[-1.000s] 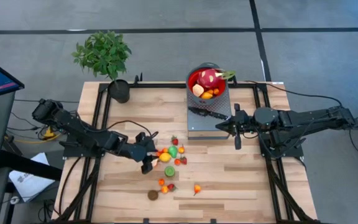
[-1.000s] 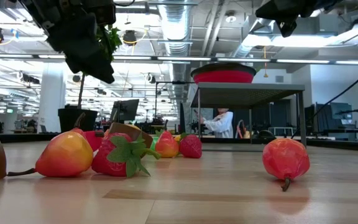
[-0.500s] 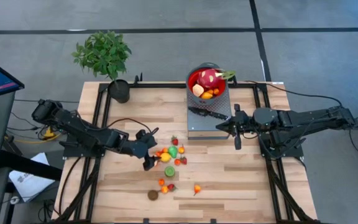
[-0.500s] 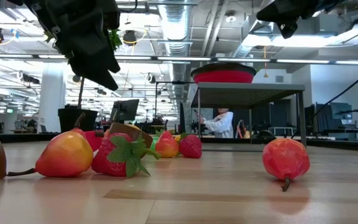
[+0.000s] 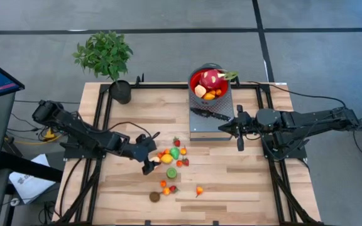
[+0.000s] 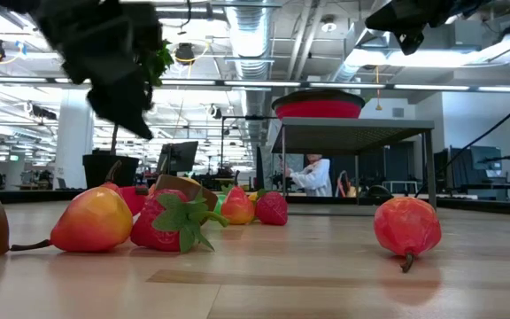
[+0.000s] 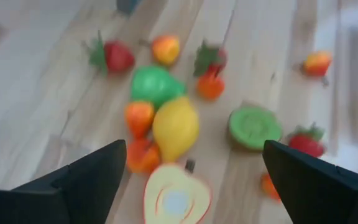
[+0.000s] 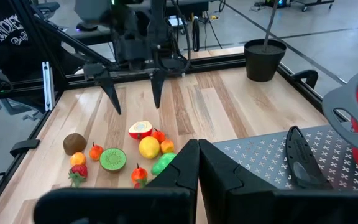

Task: Pick & Place Fruit
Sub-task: Put the red half apple into the red colander on the shelf

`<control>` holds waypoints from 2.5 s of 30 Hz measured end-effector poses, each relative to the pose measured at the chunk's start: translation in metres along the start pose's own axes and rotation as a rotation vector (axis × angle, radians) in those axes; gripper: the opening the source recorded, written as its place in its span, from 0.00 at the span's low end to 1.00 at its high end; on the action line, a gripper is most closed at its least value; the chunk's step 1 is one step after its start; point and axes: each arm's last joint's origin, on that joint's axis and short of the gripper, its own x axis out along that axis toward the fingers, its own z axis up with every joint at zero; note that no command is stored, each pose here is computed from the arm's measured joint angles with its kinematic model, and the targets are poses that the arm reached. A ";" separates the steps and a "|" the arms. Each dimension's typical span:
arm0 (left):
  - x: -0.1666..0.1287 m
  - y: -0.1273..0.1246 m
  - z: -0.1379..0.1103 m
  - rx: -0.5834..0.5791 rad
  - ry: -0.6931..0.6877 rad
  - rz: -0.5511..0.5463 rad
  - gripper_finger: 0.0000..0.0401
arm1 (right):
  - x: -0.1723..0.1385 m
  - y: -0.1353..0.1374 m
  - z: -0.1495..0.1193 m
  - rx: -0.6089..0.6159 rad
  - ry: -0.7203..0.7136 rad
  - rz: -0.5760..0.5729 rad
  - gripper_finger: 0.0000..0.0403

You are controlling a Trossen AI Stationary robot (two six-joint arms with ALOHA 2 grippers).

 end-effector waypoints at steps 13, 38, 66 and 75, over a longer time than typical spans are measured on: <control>0.009 0.012 -0.031 -0.058 0.070 0.039 0.90 | 0.000 0.000 0.000 0.000 0.000 0.000 0.01; 0.013 0.013 -0.034 -0.174 0.023 0.001 0.90 | 0.000 0.000 -0.002 -0.004 0.023 -0.004 0.01; -0.004 -0.019 -0.015 -0.024 -0.104 -0.061 0.90 | 0.000 0.000 -0.002 -0.004 0.025 -0.004 0.01; -0.002 -0.009 -0.027 0.032 0.001 0.031 0.90 | 0.000 0.000 -0.003 -0.005 0.026 -0.004 0.01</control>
